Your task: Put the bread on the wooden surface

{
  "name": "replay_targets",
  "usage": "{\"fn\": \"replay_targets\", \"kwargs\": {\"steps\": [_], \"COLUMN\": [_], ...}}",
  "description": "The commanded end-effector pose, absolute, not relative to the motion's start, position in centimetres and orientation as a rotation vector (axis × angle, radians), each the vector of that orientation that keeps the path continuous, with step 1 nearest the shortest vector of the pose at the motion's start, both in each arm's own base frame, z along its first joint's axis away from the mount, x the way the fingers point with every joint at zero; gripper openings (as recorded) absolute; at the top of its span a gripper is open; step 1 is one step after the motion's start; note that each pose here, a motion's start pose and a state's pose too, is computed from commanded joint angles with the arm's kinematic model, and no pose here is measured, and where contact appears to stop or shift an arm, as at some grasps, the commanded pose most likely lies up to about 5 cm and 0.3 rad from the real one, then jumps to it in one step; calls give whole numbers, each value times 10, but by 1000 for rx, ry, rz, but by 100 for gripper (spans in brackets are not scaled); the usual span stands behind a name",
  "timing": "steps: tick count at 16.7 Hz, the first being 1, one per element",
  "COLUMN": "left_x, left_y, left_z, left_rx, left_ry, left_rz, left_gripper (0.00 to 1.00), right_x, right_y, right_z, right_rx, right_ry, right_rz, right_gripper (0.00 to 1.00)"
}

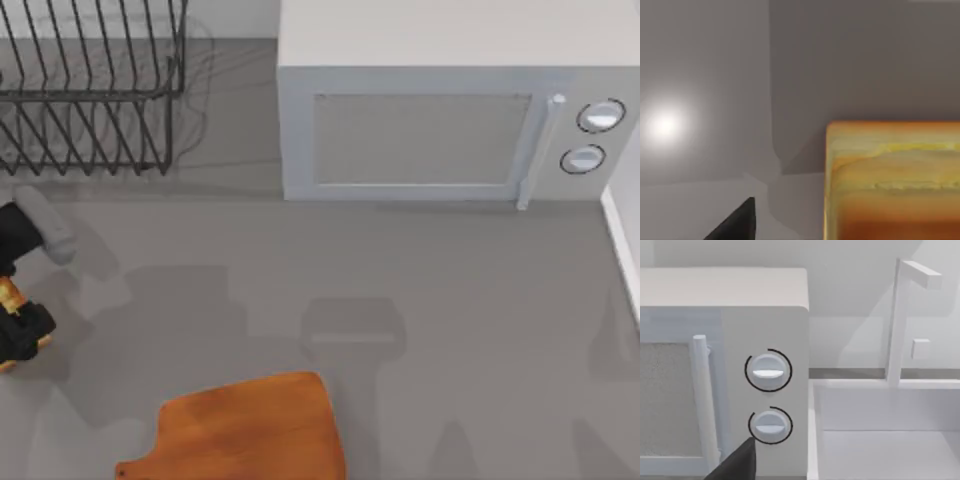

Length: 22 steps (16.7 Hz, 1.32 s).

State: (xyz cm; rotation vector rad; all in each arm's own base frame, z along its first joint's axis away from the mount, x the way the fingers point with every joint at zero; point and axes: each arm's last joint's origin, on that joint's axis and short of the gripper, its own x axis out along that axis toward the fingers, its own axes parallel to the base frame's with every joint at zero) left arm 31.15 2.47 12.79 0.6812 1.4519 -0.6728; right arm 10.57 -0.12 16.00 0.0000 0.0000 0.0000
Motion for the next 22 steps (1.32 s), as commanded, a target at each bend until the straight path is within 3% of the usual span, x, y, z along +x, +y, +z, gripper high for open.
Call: {"fn": "replay_targets", "kwargs": {"steps": [3,7,20,22], "left_x": [309,309,309,309], "left_y": [25,25,25,25], "left_z": [109,109,109,109], "left_rx": [678,678,678,678], "left_ry": [1461,1461,1461,1461], "left_rz": [-678,-678,-678,-678], "left_gripper": [100,100,2,0], "right_x": [106,106,106,106], "right_y": [-1,-1,-1,-1], "right_z": [160,160,160,160], "right_rx": [0,0,0,0], "right_ry": [0,0,0,0], "right_rz": [0,0,0,0], "right_gripper": [100,100,100,100]}}
